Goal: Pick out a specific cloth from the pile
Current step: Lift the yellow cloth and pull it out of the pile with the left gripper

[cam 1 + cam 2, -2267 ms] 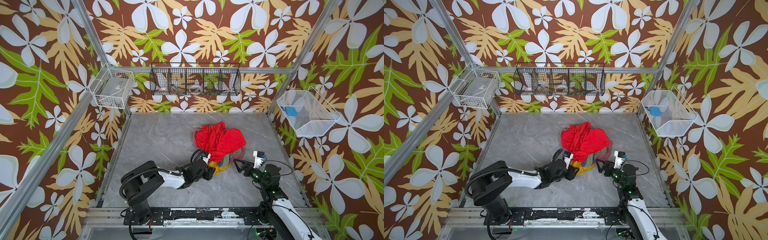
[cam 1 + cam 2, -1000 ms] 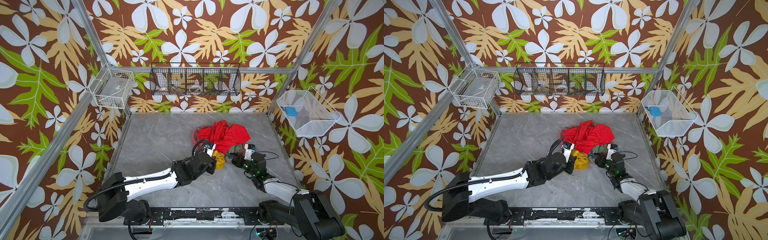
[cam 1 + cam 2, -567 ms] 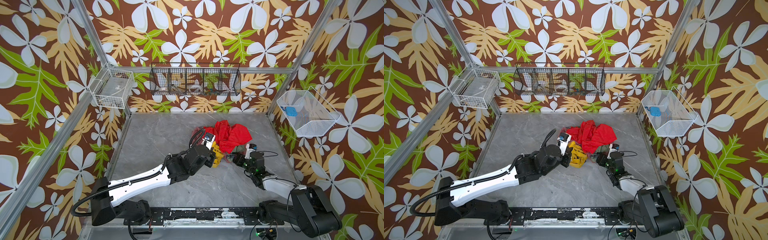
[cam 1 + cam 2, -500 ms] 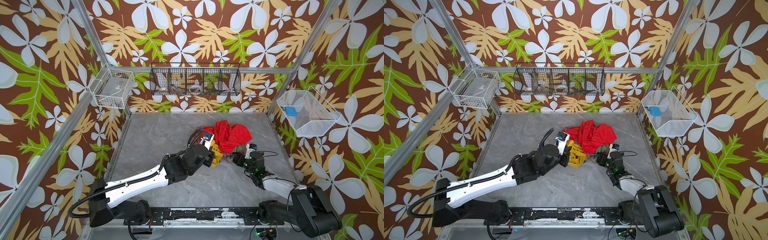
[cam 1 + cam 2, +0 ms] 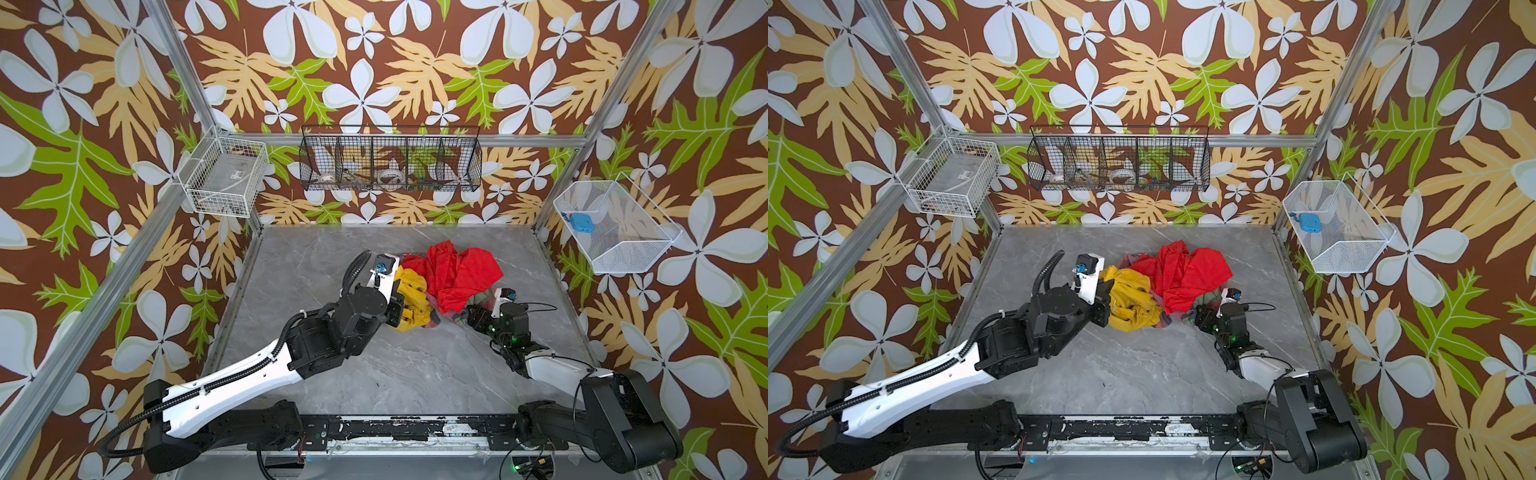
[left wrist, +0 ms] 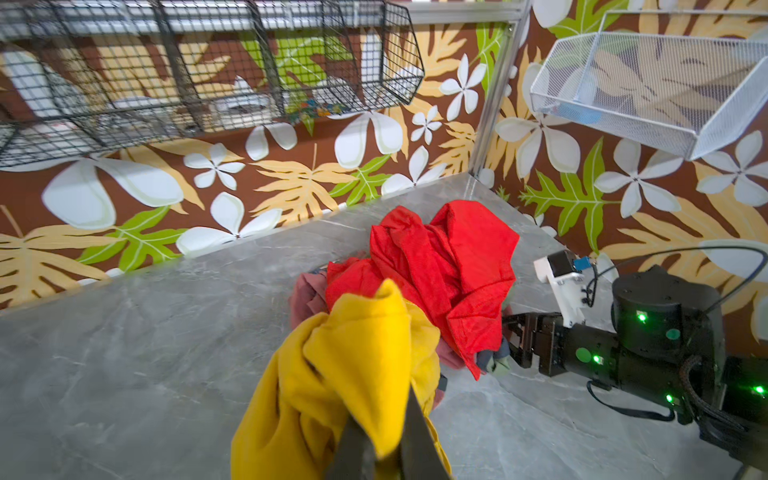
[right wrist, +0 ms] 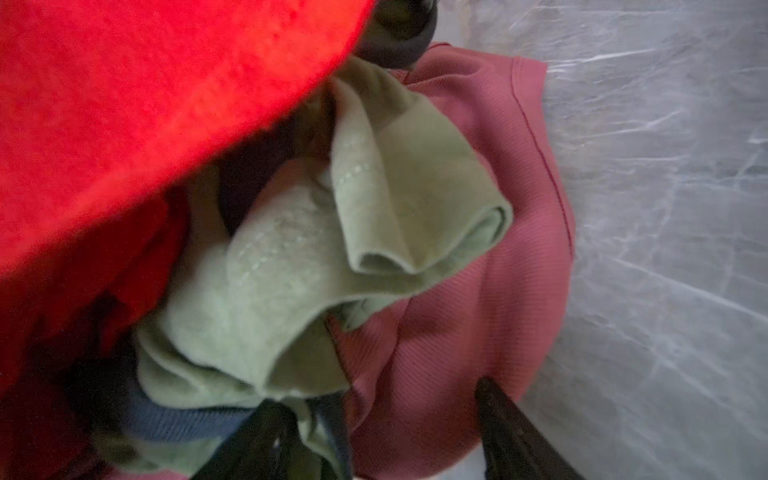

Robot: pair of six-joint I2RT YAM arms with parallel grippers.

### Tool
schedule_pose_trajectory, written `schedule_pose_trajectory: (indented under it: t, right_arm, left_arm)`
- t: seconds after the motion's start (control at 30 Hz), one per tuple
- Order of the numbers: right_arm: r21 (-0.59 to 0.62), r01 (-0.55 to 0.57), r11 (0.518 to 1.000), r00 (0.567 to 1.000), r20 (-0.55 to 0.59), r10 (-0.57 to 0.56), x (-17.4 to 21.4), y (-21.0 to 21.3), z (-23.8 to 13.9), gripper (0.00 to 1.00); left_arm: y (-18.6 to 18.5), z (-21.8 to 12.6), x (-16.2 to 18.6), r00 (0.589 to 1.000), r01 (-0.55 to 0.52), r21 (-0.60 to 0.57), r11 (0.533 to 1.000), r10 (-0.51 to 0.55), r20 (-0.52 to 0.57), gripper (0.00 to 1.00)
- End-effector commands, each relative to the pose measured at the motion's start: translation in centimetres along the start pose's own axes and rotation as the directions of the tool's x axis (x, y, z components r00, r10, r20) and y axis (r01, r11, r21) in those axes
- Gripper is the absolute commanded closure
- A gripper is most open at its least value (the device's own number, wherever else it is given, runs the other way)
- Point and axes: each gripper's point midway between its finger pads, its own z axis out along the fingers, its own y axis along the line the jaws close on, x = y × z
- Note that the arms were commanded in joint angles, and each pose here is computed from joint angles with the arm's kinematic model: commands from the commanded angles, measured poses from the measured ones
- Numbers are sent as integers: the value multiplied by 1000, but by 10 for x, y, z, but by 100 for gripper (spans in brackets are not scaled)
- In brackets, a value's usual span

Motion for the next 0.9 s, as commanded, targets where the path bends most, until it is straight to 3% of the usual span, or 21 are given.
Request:
schedule_pose_trajectory:
  t: [0.0,0.37,0.87]
  right_arm:
    - [16,6,1000,1000,24,-7,-7,-1,1,31]
    - [39,36,999,998,41,-38,-11,-4,-3,22]
    - [81,52,995,998,39,-55,-10,-11,-6,20]
  left_arm:
    - [26,-15,-24,997,13,-115,993,-4,77,100]
    - [84,-59,-74,981,39,-360,932,33,191,100]
    - [116,-101,-130,955,46,-490,870,106,278,100]
